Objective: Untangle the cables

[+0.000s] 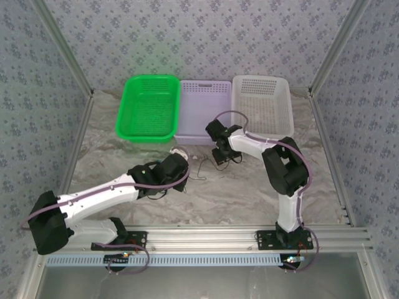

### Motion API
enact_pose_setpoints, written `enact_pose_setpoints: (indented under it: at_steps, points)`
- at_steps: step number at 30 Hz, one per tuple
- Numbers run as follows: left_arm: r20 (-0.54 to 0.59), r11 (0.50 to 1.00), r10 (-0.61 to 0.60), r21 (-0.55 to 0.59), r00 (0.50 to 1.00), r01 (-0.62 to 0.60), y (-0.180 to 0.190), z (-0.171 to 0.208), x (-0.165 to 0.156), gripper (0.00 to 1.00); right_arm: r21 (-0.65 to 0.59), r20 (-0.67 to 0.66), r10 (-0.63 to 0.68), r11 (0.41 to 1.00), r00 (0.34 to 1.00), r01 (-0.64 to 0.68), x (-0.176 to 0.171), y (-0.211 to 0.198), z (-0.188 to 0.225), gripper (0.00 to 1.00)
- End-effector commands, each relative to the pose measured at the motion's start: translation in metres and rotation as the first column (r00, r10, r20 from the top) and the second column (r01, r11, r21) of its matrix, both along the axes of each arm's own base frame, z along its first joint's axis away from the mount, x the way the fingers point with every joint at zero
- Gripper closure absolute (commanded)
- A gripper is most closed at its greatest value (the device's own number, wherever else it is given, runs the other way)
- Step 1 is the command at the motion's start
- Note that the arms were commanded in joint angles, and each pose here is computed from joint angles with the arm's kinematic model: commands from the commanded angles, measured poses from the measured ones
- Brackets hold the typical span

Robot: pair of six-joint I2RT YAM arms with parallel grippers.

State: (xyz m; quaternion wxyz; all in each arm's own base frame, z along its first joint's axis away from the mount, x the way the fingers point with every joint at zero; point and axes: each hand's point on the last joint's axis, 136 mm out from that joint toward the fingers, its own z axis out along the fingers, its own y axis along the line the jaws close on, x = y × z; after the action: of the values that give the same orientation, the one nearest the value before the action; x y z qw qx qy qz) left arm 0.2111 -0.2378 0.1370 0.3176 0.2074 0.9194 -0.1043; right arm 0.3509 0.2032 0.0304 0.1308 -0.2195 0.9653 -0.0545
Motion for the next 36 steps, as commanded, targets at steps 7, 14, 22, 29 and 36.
enact_pose_setpoints:
  at_steps: [7,14,22,29,36]
  points:
    - [0.004,1.0,0.002,0.024,1.0,-0.003,0.009,-0.002,-0.002,1.0,0.054,-0.127,0.02,0.998,0.992,-0.013,-0.009,0.005,-0.028,0.69]
    - [0.004,1.0,0.002,0.018,1.0,-0.002,0.008,-0.001,-0.001,1.0,0.056,-0.107,0.014,0.998,0.994,-0.008,-0.021,0.004,-0.022,0.62]
    - [0.001,0.999,0.007,0.045,1.0,-0.007,0.016,0.001,-0.003,1.0,0.076,-0.071,0.021,0.997,0.997,-0.015,-0.036,0.005,-0.004,0.55]
    - [0.016,0.999,0.025,0.046,1.0,-0.026,0.031,0.005,-0.009,1.0,0.103,-0.011,0.007,0.995,1.0,-0.006,-0.037,0.006,0.018,0.47]
    - [0.015,1.0,0.02,0.013,1.0,-0.02,0.026,0.01,-0.008,1.0,0.14,-0.029,-0.042,0.989,0.999,0.045,-0.006,0.001,0.027,0.58]
